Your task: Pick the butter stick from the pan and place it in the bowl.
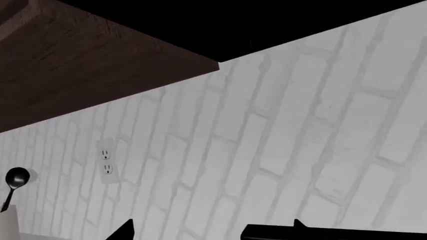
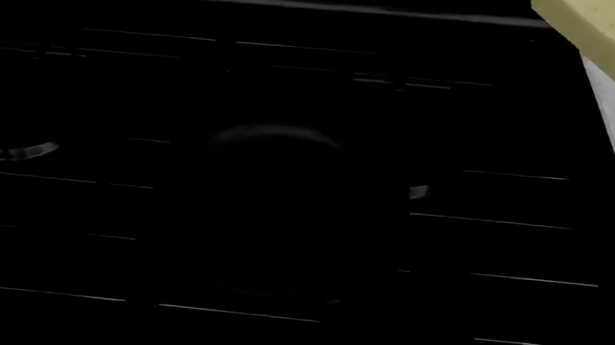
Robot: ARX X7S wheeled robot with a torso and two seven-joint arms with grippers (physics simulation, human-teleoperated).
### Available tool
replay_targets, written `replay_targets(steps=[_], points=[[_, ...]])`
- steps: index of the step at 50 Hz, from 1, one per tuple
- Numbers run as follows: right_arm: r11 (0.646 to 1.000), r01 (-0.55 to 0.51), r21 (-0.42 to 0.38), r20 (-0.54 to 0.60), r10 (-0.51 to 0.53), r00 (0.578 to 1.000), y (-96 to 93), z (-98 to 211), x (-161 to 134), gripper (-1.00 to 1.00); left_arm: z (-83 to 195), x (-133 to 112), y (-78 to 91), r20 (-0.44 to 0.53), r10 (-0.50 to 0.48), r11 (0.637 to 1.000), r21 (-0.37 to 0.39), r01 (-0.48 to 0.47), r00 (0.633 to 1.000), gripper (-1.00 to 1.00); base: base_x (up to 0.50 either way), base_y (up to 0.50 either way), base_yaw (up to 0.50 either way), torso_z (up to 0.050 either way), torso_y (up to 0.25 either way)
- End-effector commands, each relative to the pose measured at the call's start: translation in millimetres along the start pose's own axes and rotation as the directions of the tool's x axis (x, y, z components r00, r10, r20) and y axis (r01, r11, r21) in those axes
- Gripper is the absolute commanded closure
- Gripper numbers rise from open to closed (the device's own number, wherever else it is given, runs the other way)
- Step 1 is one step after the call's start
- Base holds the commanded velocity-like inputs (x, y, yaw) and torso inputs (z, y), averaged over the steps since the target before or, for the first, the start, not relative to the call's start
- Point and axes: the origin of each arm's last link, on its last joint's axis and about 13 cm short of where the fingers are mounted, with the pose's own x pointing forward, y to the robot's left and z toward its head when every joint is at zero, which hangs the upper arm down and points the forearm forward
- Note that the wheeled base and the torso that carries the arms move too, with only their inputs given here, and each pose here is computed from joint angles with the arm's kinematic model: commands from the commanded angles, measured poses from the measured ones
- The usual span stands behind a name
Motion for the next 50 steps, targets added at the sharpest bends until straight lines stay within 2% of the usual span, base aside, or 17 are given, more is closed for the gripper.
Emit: replay_targets(steps=[1,30,40,50], points=[[0.991,0.118,0.059,-0.057,-0.114,0.992,3.7,-21,-28,1.0,-15,5,-10.3,-0.035,-0.033,0.998,-0.051,0.032,0.999,-1.0,0.0,0.0,0.0,0.0,0.0],[0.942,0.295,0.16,-0.24,-0.253,0.937,9.6,-72,-41,1.0,-33,12,-20.9,-0.063,-0.069,0.995,-0.074,0.065,0.996,-1.0,0.01,0.0,-0.01,-0.008,-0.006],[0.905,0.387,0.179,-0.285,-0.329,0.9,7.0,-80,-51,1.0,-36,11,-19.5,-0.069,-0.069,0.995,-0.077,0.063,0.995,-1.0,0.01,-0.01,-0.01,-0.011,-0.008],[0.883,0.432,0.184,-0.321,-0.361,0.876,4.6,-87,-51,1.0,-38,14,-21.1,-0.074,-0.072,0.995,-0.076,0.066,0.995,-1.0,0.01,-0.01,-0.01,-0.011,-0.008]])
